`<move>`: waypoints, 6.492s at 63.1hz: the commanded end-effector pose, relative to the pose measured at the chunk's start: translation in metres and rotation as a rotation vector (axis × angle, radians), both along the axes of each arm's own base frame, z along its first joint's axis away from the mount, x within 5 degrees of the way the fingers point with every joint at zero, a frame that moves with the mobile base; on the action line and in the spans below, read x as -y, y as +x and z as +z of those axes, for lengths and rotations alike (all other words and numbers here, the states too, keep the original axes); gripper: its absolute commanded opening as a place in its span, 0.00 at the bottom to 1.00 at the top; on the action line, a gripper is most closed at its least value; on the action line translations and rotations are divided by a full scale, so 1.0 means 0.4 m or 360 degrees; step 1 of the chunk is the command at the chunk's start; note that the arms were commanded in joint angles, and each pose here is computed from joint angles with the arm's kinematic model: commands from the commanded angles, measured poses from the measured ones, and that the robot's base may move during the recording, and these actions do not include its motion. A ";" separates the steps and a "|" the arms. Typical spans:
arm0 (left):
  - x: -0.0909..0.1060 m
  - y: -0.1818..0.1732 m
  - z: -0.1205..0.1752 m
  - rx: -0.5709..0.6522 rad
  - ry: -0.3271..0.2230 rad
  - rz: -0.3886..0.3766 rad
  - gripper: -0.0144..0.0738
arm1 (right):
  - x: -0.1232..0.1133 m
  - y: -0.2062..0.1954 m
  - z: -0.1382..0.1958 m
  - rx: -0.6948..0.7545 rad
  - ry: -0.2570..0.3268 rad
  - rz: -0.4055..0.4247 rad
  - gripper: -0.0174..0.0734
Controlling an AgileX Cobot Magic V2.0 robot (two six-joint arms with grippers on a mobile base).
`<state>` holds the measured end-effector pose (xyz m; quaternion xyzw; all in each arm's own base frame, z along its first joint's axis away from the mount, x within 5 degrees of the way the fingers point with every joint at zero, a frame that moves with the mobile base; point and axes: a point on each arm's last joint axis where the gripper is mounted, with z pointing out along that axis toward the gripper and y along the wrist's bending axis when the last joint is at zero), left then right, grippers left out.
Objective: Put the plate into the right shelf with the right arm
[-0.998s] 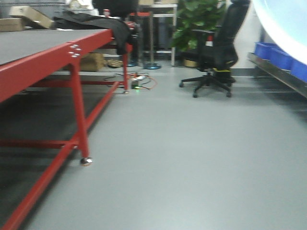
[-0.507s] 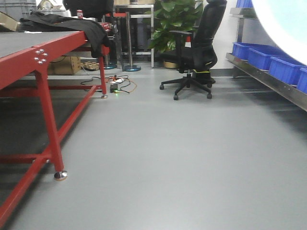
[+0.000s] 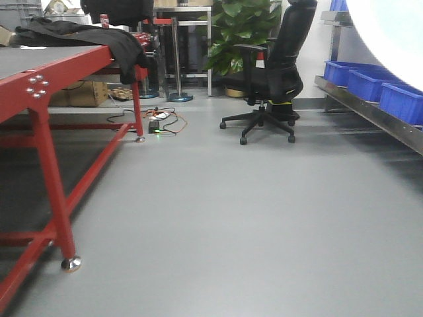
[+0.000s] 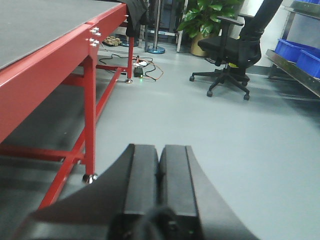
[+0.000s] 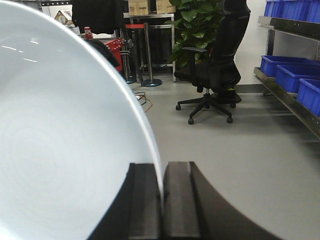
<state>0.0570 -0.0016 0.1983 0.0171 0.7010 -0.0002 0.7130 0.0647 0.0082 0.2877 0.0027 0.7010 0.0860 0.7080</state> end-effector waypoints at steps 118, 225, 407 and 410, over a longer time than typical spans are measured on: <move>-0.003 -0.002 0.013 0.0141 -0.0028 0.0015 0.02 | 0.004 -0.004 0.046 0.0182 0.0011 -0.0028 0.26; -0.003 -0.002 0.013 0.0141 -0.0028 0.0015 0.02 | 0.004 -0.004 0.046 0.0182 0.0011 -0.0028 0.26; -0.003 -0.002 0.013 0.0141 -0.0028 0.0015 0.02 | -0.045 0.287 0.565 0.0067 0.0130 0.0138 0.25; -0.003 -0.002 0.013 0.0141 -0.0028 0.0015 0.02 | -0.048 0.310 0.575 0.0058 0.0137 0.0144 0.25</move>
